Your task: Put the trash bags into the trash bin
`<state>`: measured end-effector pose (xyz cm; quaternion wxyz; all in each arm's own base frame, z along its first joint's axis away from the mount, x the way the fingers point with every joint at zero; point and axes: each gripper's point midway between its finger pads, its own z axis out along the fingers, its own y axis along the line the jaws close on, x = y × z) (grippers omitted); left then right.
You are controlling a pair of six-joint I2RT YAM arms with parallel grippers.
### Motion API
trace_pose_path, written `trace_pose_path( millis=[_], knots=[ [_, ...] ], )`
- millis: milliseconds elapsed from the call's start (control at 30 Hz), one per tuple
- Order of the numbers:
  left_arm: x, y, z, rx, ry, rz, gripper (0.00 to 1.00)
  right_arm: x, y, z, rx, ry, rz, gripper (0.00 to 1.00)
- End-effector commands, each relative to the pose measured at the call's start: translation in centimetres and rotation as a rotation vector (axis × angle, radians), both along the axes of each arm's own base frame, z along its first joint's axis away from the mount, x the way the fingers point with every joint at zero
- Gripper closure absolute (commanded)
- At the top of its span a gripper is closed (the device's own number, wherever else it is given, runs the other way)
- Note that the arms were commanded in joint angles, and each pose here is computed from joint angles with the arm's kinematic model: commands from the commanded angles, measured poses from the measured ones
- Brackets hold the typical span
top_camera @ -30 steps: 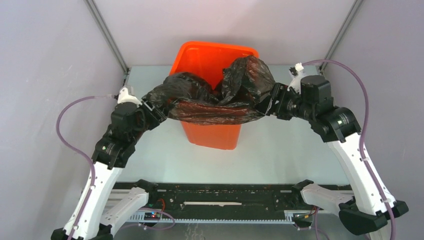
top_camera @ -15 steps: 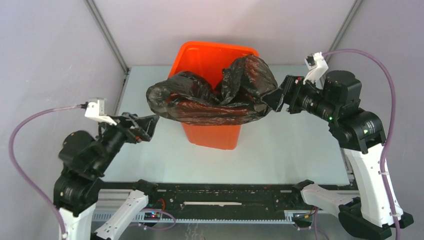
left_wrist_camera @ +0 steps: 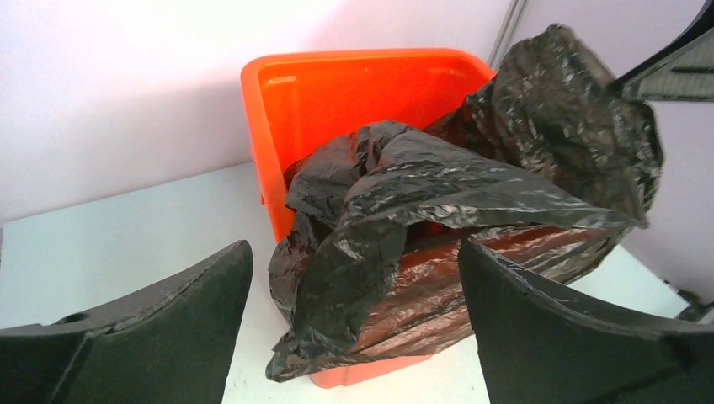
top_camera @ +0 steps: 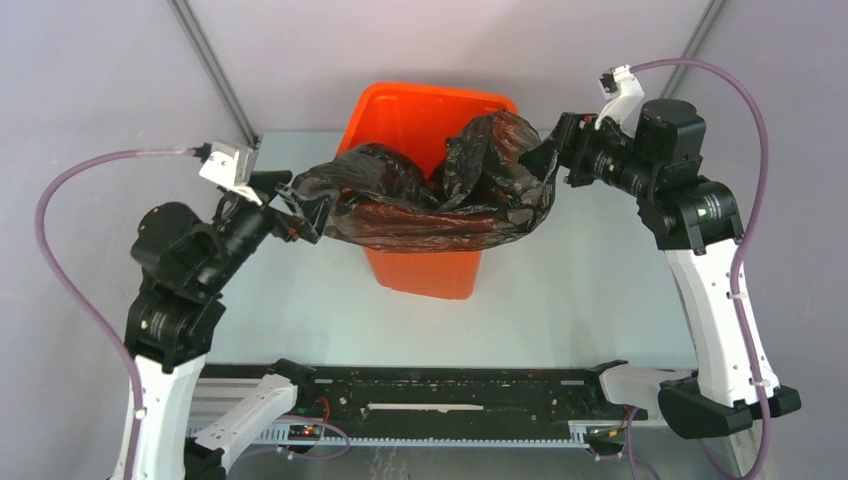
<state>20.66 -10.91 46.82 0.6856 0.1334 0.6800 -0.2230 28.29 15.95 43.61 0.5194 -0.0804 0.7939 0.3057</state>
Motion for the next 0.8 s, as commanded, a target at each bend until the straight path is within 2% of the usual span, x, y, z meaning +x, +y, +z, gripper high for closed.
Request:
trace_pose_path(
  millis=[0,200,333,400,467,667,767],
  knots=[
    [1.3,-0.5,1.4,-0.010,-0.073,-0.002,0.06,0.6,1.8,2.1,0.052,-0.101,0.116,0.14],
    [3.5,-1.9,2.2,-0.112,-0.025,-0.023,0.27,2.4,2.9,2.0,0.105,-0.090,0.150,0.15],
    [5.3,-0.8,2.6,-0.166,-0.007,0.076,0.58,4.2,3.1,2.3,0.168,-0.081,0.148,0.16],
    [6.4,0.0,2.9,-0.209,0.020,0.137,0.65,5.4,2.9,2.4,0.207,-0.061,0.119,0.20],
    [7.3,-0.2,2.9,-0.235,0.050,0.143,0.70,6.7,2.7,2.3,0.264,-0.026,0.084,0.28],
    [10.1,-0.4,2.8,-0.296,0.110,0.180,0.82,9.0,3.8,2.8,0.405,0.027,0.142,0.64],
    [11.7,0.9,2.4,-0.360,0.147,0.246,0.88,10.4,3.4,3.1,0.476,0.056,0.103,0.82]
  ],
)
